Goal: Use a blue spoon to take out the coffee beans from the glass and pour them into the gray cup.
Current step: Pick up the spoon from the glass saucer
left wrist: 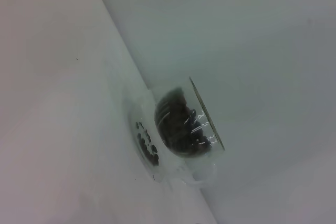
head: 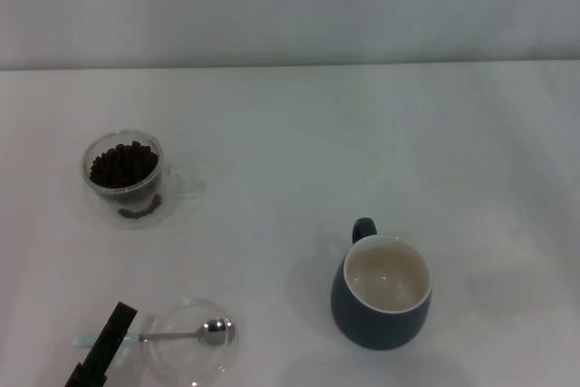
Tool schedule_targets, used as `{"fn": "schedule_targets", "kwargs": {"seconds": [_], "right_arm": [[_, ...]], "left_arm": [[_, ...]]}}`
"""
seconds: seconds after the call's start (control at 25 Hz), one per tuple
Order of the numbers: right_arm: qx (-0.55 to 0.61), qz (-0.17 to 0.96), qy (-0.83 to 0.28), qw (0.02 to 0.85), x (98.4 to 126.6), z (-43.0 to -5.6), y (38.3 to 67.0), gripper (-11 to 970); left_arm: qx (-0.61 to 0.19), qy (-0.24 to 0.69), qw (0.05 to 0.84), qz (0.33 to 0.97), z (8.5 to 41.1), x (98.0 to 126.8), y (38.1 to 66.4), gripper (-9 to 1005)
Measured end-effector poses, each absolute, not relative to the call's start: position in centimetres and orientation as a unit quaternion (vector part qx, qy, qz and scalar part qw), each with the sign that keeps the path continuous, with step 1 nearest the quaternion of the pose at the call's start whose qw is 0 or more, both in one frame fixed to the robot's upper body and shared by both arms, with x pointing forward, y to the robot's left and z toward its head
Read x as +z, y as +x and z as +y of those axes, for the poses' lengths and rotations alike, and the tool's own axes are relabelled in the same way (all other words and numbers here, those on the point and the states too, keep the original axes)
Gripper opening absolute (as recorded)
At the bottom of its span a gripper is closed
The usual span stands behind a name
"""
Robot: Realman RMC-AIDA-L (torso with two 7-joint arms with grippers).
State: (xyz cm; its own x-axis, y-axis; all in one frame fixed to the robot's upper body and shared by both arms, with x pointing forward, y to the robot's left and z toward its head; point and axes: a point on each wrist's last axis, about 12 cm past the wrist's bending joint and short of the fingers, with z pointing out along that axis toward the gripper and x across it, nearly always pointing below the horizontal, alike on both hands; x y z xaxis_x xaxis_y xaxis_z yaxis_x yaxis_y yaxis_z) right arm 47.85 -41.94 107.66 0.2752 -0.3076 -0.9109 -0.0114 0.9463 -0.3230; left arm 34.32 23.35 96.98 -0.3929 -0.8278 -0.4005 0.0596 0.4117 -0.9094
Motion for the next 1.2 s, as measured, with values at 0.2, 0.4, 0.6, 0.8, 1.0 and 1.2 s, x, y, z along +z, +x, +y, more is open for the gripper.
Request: {"fn": "schedule_targets", "kwargs": {"seconds": [0.2,0.4,0.6,0.8,1.0,1.2], "right_arm": [[-0.092,0.590,-0.135,0.790,107.71,-41.90,47.61,636],[-0.089,0.589,-0.134,0.792,107.60,-41.80,47.40,636],[-0.087,0.588,-0.134,0.793,107.58,-41.72,47.34,636],[-0.087,0.587,-0.135,0.794,107.60,-41.67,47.33,635],[-0.086,0.587,-0.134,0.794,107.55,-41.61,47.32,636],[-0.085,0.587,-0.134,0.794,107.56,-41.55,47.40,635]], "left_arm": [[-0.465,-0.280,0.474,0.694,23.36,96.90,34.29,747],[-0.465,-0.286,0.469,0.695,23.40,96.78,34.31,632],[-0.464,-0.296,0.457,0.699,23.58,96.51,34.55,528],[-0.464,-0.298,0.456,0.699,23.78,96.49,34.68,464],[-0.462,-0.300,0.457,0.698,23.89,96.47,34.71,387],[-0.461,-0.300,0.459,0.698,24.00,96.48,34.82,190]]}}
